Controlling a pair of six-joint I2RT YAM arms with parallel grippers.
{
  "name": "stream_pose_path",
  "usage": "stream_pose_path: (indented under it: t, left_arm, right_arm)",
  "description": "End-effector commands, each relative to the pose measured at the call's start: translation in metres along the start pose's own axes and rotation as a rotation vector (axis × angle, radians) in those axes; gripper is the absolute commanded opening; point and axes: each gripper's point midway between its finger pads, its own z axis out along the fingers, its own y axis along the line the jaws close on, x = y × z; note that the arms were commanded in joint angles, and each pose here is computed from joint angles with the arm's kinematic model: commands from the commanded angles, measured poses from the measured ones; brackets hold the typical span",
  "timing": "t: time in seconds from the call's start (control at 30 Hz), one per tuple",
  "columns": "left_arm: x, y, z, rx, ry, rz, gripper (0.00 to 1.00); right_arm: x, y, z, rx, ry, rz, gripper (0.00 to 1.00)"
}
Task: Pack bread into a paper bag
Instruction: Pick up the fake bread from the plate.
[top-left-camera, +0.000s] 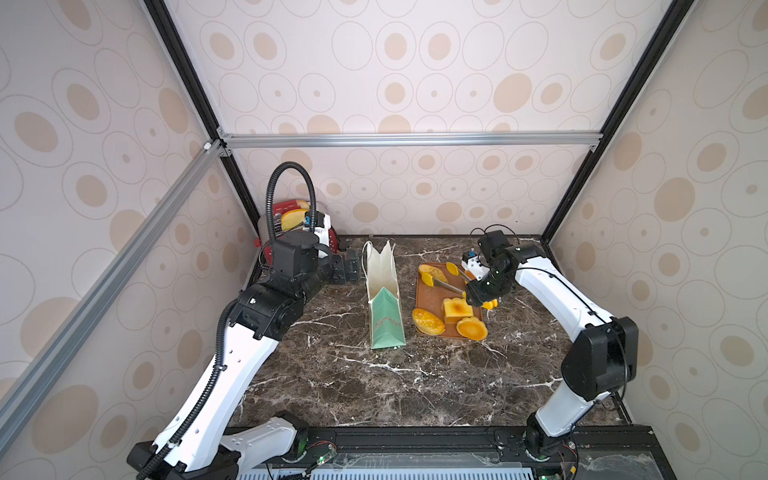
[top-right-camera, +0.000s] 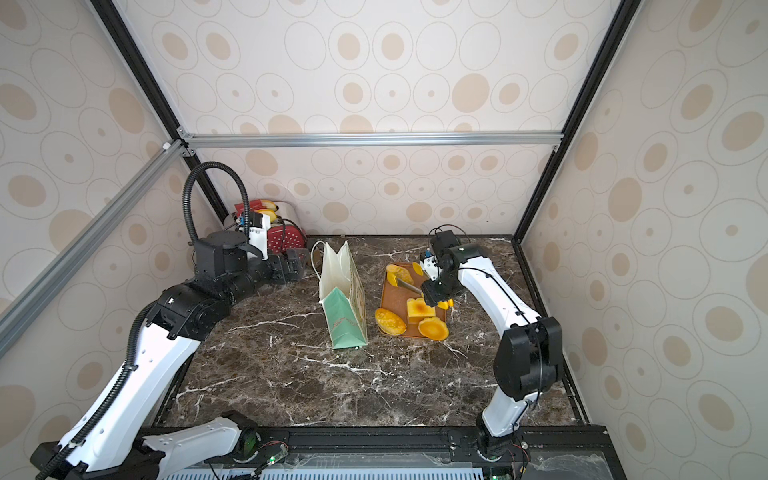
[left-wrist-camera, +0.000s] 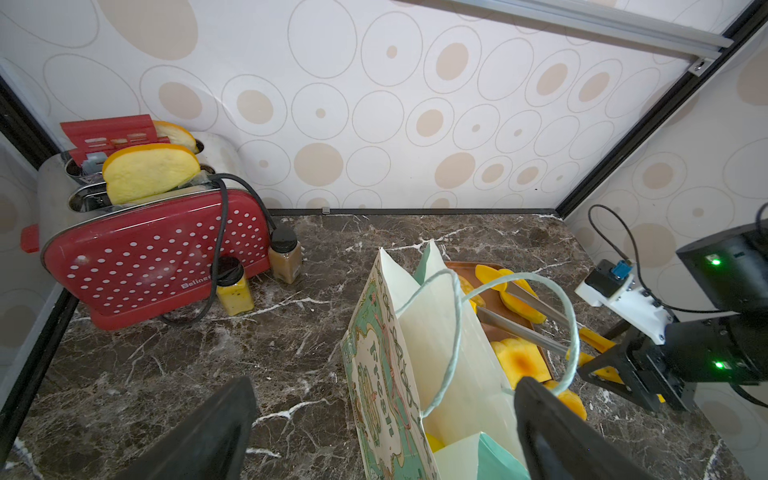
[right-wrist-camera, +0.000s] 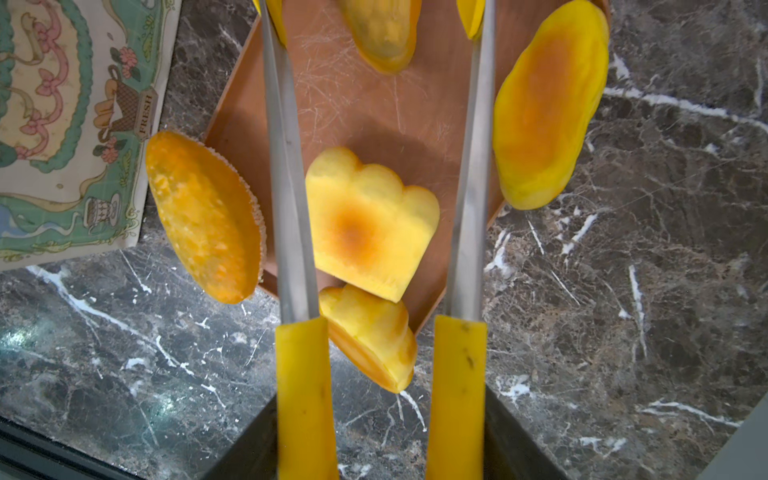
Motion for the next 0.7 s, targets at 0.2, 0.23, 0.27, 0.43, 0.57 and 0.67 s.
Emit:
stream_pose_path:
  t: [0.2, 0.23, 0.27, 0.43, 0.57, 0.67]
  left_arm:
    - [-0.012, -0.001, -0.011, -0.007, -0.025, 0.020, 0.99]
    - [-0.011, 0.000, -0.011, -0.009, -0.023, 0.020, 0.99]
    - [-0.011, -0.001, -0.011, -0.008, -0.023, 0.020, 0.99]
    - [-0.012, -0.002, -0.011, -0.002, -0.027, 0.013, 0.99]
    - [-0.011, -0.002, -0.010, 0.000, -0.027, 0.008, 0.99]
    - [-0.011, -0.002, -0.011, 0.000, -0.026, 0.006, 0.99]
  right_arm:
    - [-0.012, -0.008, 0.022, 0.012, 0.044, -0.007, 0.53]
    - [-0.012, -0.008, 0.023, 0.013, 0.042, -0.004, 0.51]
    - [-0.011, -0.009, 0.023, 0.017, 0.040, -0.001, 0.50]
    - [-0.008, -0.015, 0.010, 0.065, 0.015, -0.002, 0.32]
    - [-0.014, -0.016, -0.013, 0.085, -0.059, -0.001, 0.31]
    - [-0.021, -0.013, -0.038, 0.083, -0.136, 0.007, 0.30]
